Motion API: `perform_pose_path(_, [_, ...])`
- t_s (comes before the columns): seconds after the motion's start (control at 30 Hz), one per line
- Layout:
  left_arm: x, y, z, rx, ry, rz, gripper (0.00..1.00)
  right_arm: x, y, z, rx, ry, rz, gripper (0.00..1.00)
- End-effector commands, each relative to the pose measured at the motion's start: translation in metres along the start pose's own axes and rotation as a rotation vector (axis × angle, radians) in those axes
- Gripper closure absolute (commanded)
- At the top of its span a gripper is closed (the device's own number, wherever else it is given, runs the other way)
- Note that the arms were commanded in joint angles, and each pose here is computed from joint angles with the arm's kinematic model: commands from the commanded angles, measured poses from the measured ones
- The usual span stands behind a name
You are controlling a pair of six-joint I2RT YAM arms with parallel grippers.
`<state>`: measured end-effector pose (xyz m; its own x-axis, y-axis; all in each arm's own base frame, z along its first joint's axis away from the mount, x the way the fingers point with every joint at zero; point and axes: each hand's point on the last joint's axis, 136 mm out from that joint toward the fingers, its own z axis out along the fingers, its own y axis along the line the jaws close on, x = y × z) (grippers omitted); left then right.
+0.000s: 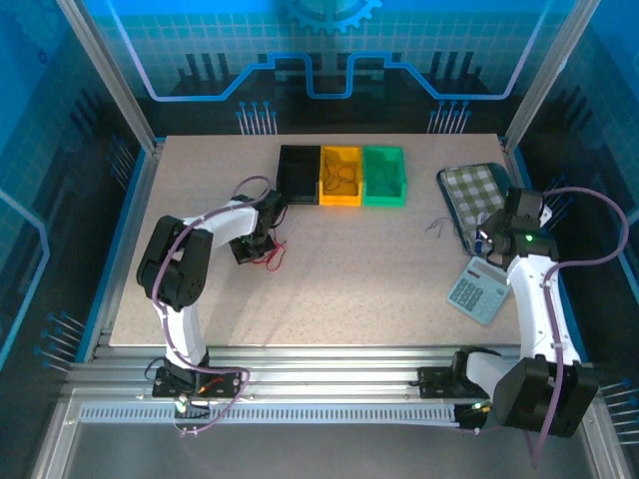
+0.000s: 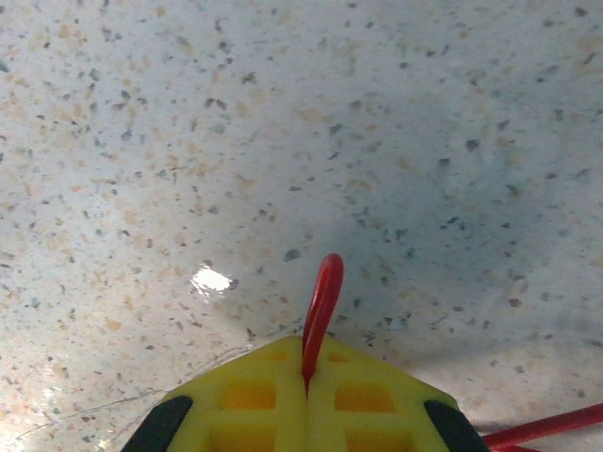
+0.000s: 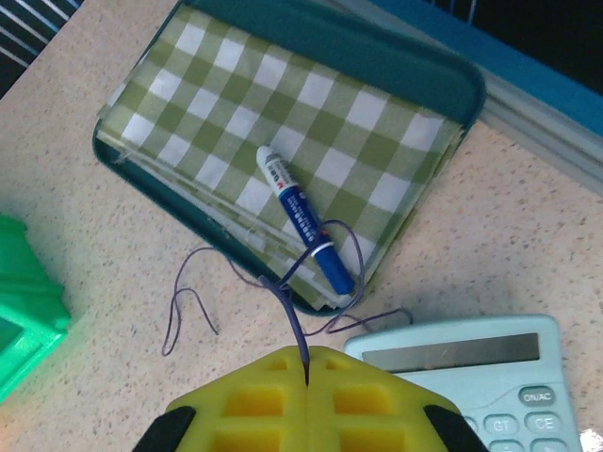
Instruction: Untangle the cables
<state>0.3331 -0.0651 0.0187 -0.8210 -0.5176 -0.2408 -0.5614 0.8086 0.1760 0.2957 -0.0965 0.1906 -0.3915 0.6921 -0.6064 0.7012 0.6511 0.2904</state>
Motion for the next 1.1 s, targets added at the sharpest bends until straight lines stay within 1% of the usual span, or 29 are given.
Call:
perform_pose_path(0.0, [0.005, 0.007, -0.001, -0.041, 0.019, -0.001, 1.0, 0.015, 0.021, 0.001, -0.111, 0.05, -0.022, 1.0])
perform_pose_path(0.1, [0.005, -0.008, -0.006, -0.012, -0.002, 0.028, 1.0, 0.031, 0.06, -0.005, -0.257, 0.074, -0.143, 1.0])
perform_pose_path(0.2, [0.008, -0.038, -0.019, 0.03, -0.048, 0.131, 1.0, 0.056, 0.105, -0.021, -0.4, 0.09, -0.318, 1.0])
perform_pose_path(0.3, [0.021, -0.075, -0.031, 0.085, -0.067, 0.24, 1.0, 0.092, 0.149, -0.041, -0.54, 0.118, -0.476, 1.0])
perform_pose_path(0.37, [0.033, -0.096, -0.033, 0.128, -0.052, 0.274, 1.0, 0.121, 0.178, -0.06, -0.661, 0.14, -0.581, 1.0])
perform_pose_path(0.47, [0.048, -0.107, -0.026, 0.17, 0.016, 0.231, 1.0, 0.152, 0.204, -0.083, -0.756, 0.156, -0.673, 1.0])
perform_pose_path(0.57, [0.053, -0.107, -0.02, 0.173, 0.051, 0.206, 1.0, 0.164, 0.206, -0.08, -0.729, 0.168, -0.669, 1.0])
perform_pose_path(0.73, [0.053, -0.105, -0.02, 0.176, 0.05, 0.2, 1.0, 0.163, 0.181, -0.04, -0.495, 0.197, -0.631, 1.0])
perform_pose_path(0.83, [0.053, -0.105, -0.02, 0.172, 0.053, 0.195, 1.0, 0.168, 0.176, -0.023, -0.429, 0.241, -0.621, 1.0])
perform_pose_path(1.0, [0.053, -0.103, -0.02, 0.17, 0.047, 0.195, 1.0, 0.187, 0.186, 0.003, -0.395, 0.322, -0.645, 0.98])
perform_pose_path(1.07, [0.052, -0.103, -0.021, 0.17, 0.043, 0.197, 1.0, 0.194, 0.194, 0.011, -0.391, 0.359, -0.654, 0.91])
